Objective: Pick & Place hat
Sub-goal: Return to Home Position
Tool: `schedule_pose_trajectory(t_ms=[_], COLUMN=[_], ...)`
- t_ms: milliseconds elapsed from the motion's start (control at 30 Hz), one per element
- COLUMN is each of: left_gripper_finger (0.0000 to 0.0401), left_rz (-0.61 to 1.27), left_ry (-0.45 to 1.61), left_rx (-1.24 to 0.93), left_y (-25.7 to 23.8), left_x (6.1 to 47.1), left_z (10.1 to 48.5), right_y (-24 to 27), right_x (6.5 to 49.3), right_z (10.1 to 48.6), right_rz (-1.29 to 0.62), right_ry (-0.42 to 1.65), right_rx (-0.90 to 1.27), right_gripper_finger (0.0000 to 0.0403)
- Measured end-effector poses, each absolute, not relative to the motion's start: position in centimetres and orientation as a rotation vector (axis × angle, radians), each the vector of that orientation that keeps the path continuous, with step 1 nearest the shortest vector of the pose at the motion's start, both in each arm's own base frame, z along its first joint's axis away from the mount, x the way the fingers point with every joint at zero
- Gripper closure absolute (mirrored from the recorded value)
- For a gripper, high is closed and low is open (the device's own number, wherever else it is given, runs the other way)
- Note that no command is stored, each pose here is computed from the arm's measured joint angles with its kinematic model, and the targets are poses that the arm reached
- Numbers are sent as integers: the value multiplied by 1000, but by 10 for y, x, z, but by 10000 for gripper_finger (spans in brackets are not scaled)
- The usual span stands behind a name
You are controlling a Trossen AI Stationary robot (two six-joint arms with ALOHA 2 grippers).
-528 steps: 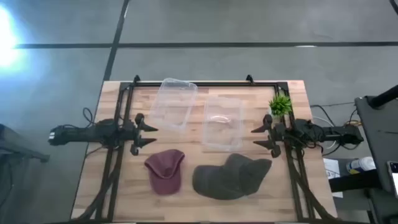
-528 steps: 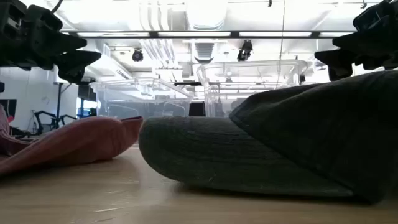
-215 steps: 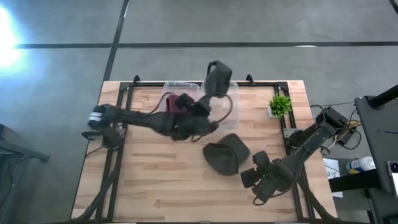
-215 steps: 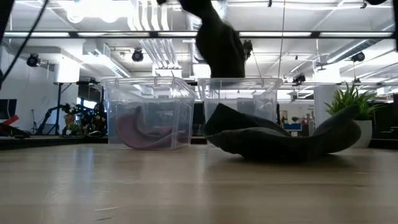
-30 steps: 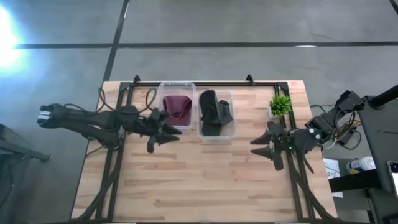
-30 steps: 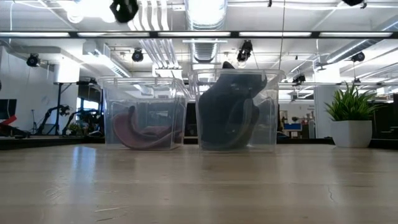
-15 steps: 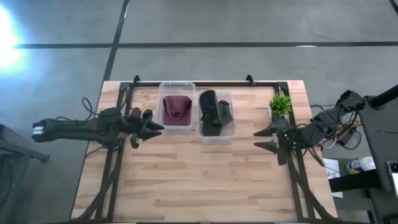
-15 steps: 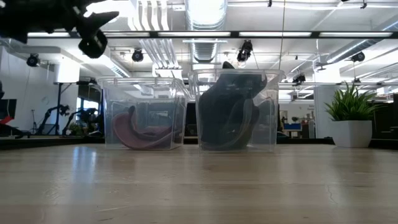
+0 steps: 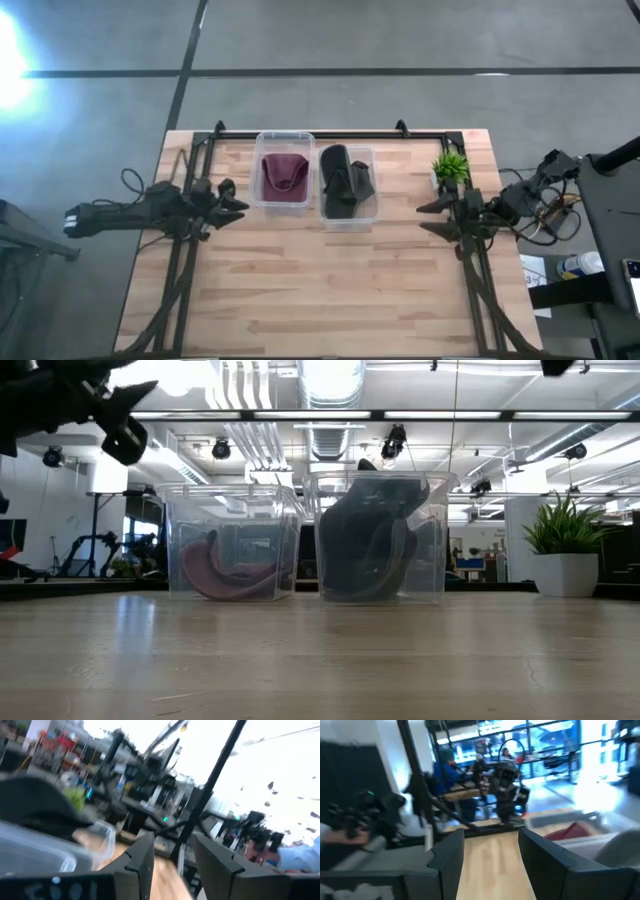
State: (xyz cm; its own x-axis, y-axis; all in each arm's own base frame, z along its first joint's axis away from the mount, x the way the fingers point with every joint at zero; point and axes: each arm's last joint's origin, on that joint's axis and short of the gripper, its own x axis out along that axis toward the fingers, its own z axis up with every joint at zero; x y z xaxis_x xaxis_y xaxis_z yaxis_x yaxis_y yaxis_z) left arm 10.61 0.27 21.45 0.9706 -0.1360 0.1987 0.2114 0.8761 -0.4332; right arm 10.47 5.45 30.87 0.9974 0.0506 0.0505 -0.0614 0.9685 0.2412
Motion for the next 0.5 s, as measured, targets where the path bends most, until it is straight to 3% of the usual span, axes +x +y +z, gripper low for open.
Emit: schedule_pose_trajectory(t_ms=[133,500], left_gripper_finger=[269,269], left_rz=[-181,-147], left_ry=[-199,-193], left_rx=[-442,-455], left_y=[3,3], left_x=[102,100], left_z=[216,215], right_y=[48,37], right_x=[95,100], right_z=[286,230], right_rz=[67,-138], right_ry=[-109,-209], right_rx=[282,320], right_gripper_finger=[219,223])
